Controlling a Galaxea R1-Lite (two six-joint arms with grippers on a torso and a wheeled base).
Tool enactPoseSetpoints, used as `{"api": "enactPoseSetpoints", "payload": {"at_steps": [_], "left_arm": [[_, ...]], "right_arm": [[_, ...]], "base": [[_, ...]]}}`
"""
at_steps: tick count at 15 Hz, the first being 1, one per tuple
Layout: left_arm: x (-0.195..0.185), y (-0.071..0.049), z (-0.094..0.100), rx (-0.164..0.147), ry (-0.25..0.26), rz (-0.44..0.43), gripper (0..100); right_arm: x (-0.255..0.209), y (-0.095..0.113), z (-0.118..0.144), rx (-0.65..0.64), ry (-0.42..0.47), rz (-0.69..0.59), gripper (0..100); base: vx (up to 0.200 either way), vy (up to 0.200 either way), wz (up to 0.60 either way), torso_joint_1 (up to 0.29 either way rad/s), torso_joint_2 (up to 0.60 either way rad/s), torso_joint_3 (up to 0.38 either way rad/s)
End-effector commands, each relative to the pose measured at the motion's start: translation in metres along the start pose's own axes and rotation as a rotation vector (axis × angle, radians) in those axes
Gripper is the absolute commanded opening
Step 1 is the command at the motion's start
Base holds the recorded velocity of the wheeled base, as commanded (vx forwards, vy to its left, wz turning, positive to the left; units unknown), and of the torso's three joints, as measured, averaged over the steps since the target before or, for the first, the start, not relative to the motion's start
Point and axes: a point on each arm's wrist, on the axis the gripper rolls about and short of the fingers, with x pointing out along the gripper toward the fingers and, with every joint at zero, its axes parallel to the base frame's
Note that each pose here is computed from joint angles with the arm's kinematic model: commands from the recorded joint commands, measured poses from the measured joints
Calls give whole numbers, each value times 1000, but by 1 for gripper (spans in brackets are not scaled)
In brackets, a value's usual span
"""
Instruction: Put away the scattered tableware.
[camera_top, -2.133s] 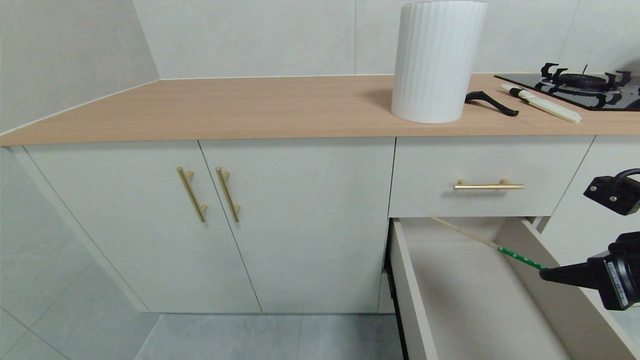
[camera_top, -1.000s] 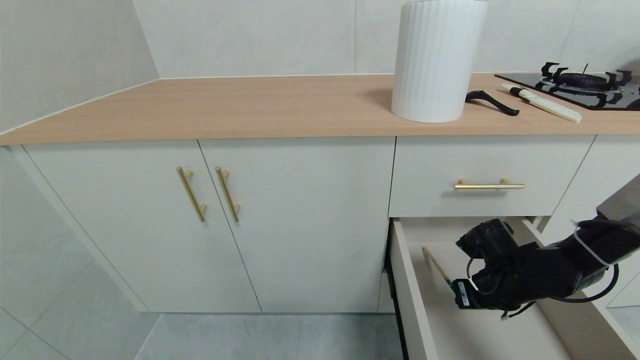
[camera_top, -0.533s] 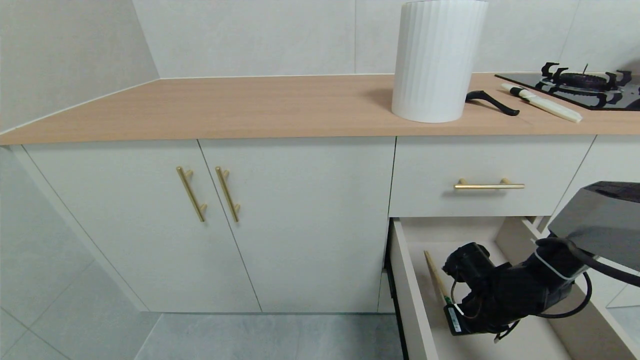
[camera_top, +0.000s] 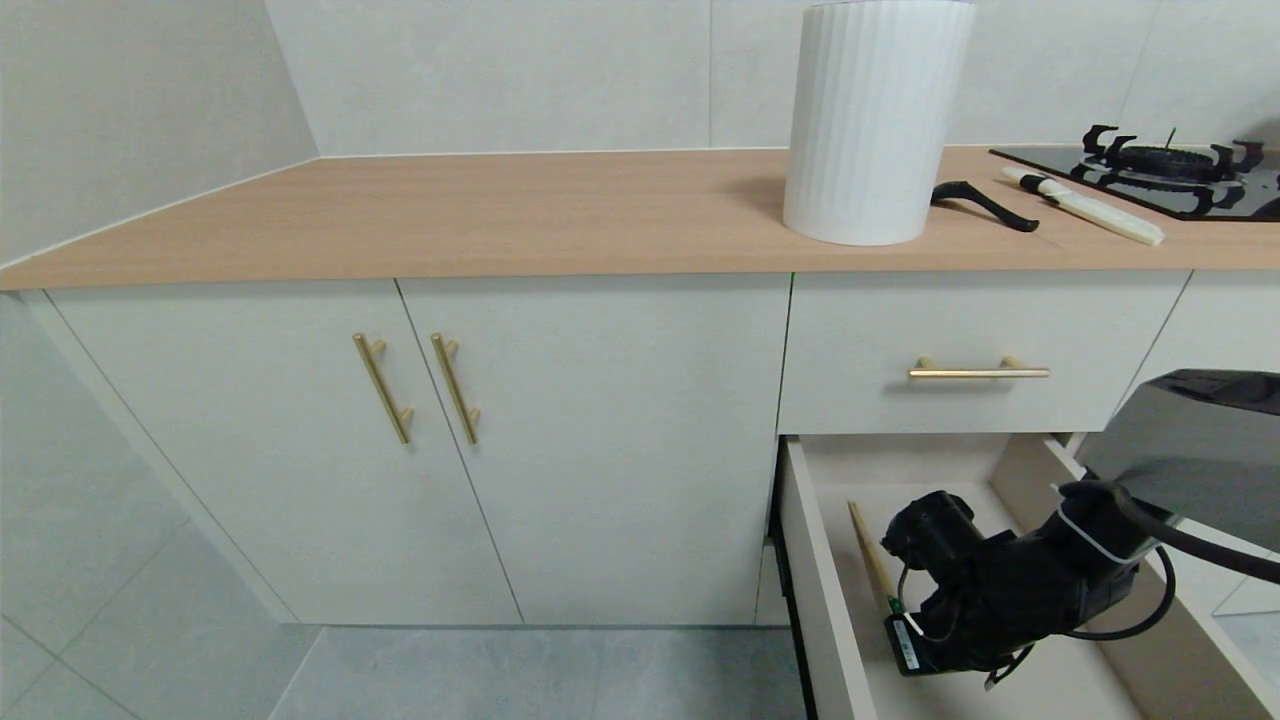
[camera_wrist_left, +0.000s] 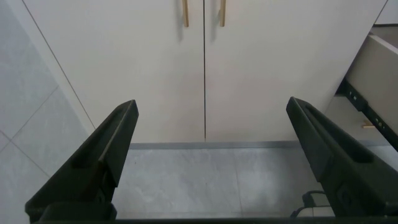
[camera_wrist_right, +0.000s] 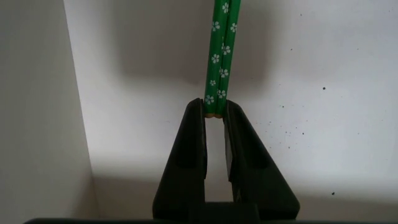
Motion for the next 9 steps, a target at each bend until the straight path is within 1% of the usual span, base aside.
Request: {"api": "enactPoseSetpoints", "payload": {"at_steps": [1, 7, 9], "left_arm": [[0, 0, 0, 0, 0, 0, 100], [0, 0, 0, 0, 0, 0, 100], [0, 0, 0, 0, 0, 0, 100]], "right_arm": [[1, 0, 0, -1, 2, 0, 100], [0, 0, 0, -1, 0, -1, 100], [-4, 0, 2, 1, -17, 2, 100]], "base": [[0, 0, 0, 0, 0, 0], [0, 0, 0, 0, 0, 0], [0, 0, 0, 0, 0, 0]]}}
